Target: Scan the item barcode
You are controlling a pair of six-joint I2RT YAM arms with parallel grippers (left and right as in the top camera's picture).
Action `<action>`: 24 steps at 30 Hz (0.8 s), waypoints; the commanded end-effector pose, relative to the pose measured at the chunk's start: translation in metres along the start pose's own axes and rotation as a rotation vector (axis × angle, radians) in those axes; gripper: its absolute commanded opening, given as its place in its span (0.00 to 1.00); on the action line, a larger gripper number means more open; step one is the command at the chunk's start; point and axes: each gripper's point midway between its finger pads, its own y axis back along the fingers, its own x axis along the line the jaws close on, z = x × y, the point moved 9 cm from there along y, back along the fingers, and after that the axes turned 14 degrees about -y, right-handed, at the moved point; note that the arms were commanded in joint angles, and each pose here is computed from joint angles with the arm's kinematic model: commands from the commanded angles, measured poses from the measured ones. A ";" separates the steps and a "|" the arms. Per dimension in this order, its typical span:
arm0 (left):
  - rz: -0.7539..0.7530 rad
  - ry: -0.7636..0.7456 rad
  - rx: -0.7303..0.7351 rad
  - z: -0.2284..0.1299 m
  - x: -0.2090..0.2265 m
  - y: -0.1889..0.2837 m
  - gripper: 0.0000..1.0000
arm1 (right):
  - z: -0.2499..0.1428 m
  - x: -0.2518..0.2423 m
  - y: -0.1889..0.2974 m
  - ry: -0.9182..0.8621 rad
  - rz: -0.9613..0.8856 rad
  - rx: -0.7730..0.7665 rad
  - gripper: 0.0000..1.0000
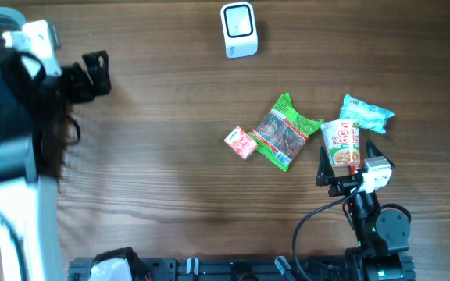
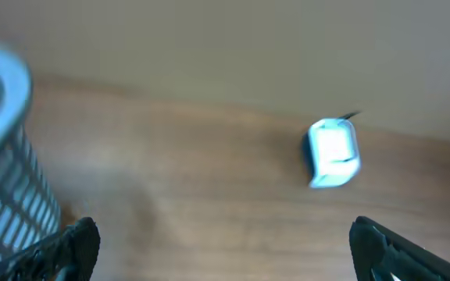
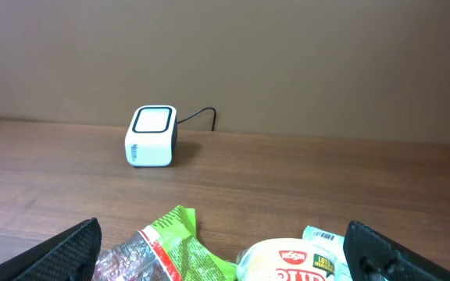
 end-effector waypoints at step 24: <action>-0.098 -0.243 -0.856 -0.137 -0.077 0.109 1.00 | 0.002 -0.001 0.001 -0.011 -0.010 -0.014 1.00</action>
